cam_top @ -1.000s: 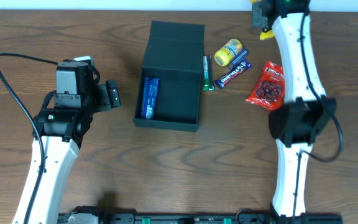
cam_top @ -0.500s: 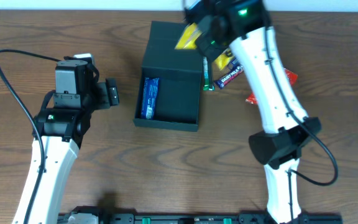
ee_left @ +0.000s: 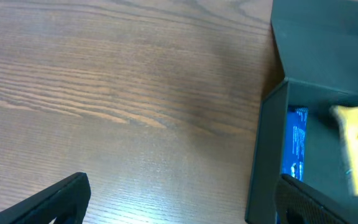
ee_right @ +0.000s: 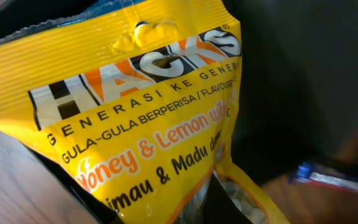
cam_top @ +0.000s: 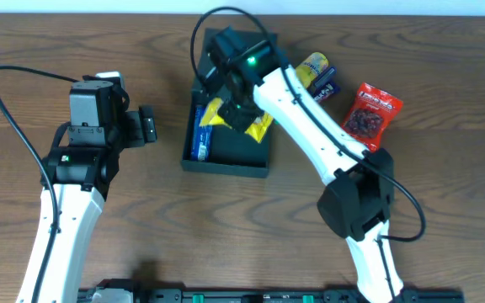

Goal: Pack container
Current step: 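Lower the yellow bag into the box and press it down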

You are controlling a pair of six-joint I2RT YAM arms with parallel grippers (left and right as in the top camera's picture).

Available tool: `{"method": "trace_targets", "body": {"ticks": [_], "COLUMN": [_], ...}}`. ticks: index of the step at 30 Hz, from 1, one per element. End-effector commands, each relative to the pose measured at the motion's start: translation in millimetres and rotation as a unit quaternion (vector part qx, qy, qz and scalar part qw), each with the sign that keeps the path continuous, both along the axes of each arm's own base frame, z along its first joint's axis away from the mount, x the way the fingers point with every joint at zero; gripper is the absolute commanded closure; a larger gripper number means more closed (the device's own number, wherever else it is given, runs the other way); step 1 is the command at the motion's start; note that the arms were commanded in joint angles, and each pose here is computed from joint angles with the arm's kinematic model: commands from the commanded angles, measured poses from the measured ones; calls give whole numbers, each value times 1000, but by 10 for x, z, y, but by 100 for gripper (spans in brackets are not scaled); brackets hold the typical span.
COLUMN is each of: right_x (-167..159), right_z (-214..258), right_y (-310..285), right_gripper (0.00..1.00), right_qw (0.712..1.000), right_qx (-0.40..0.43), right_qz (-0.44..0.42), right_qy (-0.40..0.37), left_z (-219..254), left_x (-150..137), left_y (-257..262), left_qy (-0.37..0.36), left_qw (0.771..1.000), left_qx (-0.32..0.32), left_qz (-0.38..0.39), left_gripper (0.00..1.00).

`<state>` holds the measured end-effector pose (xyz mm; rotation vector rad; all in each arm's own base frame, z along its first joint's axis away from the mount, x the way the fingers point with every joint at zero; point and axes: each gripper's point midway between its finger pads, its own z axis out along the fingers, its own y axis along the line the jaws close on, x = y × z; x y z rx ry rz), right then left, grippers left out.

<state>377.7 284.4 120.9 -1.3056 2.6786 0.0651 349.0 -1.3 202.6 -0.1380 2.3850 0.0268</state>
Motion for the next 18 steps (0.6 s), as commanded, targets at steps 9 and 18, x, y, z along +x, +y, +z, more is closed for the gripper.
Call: {"method": "trace_targets", "body": {"ticks": [9, 18], "right_x": [-326, -365], "right_z": [-325, -379], "right_y": [200, 164], "right_gripper": [98, 1], "right_qw": [998, 998], "right_qx": [17, 11], "right_qz": [10, 9], "right_qy": [60, 68], "left_z": [163, 161], "left_x": [37, 36], "left_y": [37, 36], "left_qy": [-20, -20], "left_qw": [1000, 1000], "left_qx": [10, 10], "left_qz": [1, 1], "left_gripper": [5, 5]}}
